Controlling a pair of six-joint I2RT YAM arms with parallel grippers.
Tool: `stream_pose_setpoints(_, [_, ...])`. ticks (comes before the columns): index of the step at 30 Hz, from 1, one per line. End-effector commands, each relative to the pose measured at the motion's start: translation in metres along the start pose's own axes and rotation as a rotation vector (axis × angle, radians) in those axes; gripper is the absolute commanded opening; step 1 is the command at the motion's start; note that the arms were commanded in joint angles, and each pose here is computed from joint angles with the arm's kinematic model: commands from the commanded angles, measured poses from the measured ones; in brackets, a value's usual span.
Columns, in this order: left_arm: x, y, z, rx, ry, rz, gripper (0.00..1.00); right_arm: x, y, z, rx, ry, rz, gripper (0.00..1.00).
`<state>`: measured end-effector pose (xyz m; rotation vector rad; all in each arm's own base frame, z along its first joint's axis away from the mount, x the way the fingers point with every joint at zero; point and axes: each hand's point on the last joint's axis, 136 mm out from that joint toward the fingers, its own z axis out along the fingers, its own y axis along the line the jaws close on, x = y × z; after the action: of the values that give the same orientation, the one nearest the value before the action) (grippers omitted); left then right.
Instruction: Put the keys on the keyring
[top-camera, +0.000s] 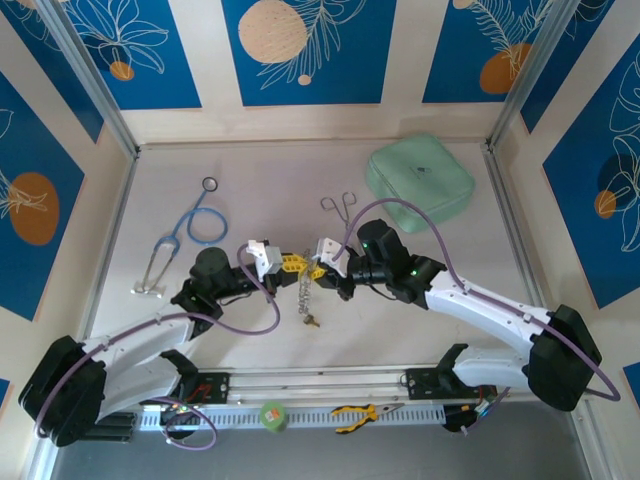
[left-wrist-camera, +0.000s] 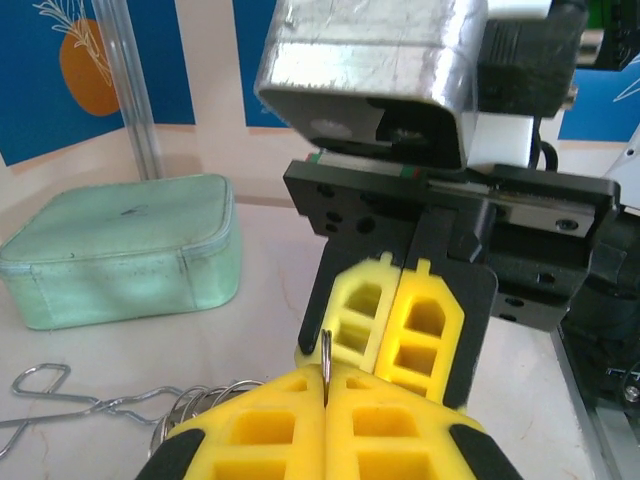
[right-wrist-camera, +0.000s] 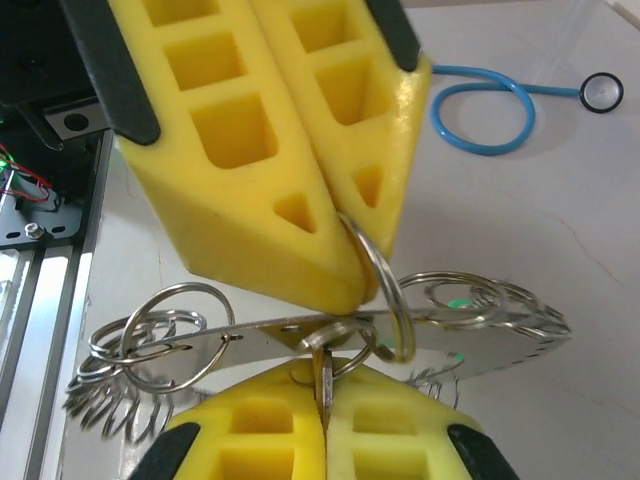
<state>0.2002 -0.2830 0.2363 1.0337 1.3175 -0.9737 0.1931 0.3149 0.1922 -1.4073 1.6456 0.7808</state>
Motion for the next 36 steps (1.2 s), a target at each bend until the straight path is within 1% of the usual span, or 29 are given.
stream_pose_setpoints(1, [-0.025,-0.005,0.001,0.038,-0.09,0.025,0.0,-0.009,0.012,0.006,-0.066,-0.007,-0.041,0.01])
stream_pose_setpoints(4, [-0.03,-0.007,0.002,0.055,-0.095,0.034,0.0,-0.012,0.017,0.008,-0.096,0.011,-0.067,0.0])
stream_pose_setpoints(6, [-0.028,-0.008,0.002,0.06,-0.084,0.036,0.0,-0.011,0.012,0.007,-0.071,0.023,-0.075,0.0])
stream_pose_setpoints(12, [-0.011,-0.01,-0.001,0.057,-0.007,0.063,0.0,0.0,-0.021,-0.009,0.11,0.087,-0.056,0.0])
stream_pose_setpoints(16, [0.003,-0.009,-0.003,0.045,0.061,0.084,0.0,-0.008,-0.031,-0.03,0.176,0.051,-0.052,0.0])
stream_pose_setpoints(20, [0.014,-0.007,-0.003,0.041,0.127,0.089,0.0,-0.013,-0.024,-0.042,0.168,0.042,-0.057,0.0])
stream_pose_setpoints(25, [0.025,-0.002,0.0,0.039,0.203,0.087,0.0,-0.014,-0.014,-0.039,0.132,0.053,-0.072,0.0])
stream_pose_setpoints(26, [0.026,-0.001,0.0,0.032,0.21,0.084,0.11,-0.014,-0.014,-0.037,0.131,0.052,-0.075,0.0])
stream_pose_setpoints(27, [0.026,0.001,0.0,0.021,0.211,0.085,0.31,-0.016,-0.015,-0.036,0.134,0.052,-0.076,0.0])
stream_pose_setpoints(28, [0.026,0.003,-0.001,0.009,0.208,0.085,0.49,-0.018,-0.017,-0.035,0.14,0.05,-0.078,0.0])
stream_pose_setpoints(29, [0.027,0.005,-0.002,-0.014,0.2,0.078,0.63,-0.02,-0.02,-0.034,0.148,0.051,-0.081,0.0])
stream_pose_setpoints(30, [0.026,0.011,-0.005,-0.064,0.193,0.065,0.75,-0.023,-0.023,-0.032,0.153,0.057,-0.083,0.0])
stream_pose_setpoints(31, [0.026,0.018,-0.01,-0.125,0.184,0.04,0.91,-0.025,-0.027,-0.031,0.162,0.063,-0.082,0.0])
stream_pose_setpoints(32, [0.026,0.029,-0.019,-0.227,0.168,0.007,1.0,-0.027,-0.029,-0.029,0.162,0.075,-0.08,0.0])
stream_pose_setpoints(34, [0.023,0.051,-0.044,-0.431,0.126,-0.039,1.0,-0.034,-0.031,-0.023,0.147,0.089,-0.098,0.0])
stream_pose_setpoints(36, [0.021,0.074,-0.08,-0.666,0.132,-0.081,1.0,-0.045,-0.035,-0.011,0.138,0.083,-0.118,0.0])
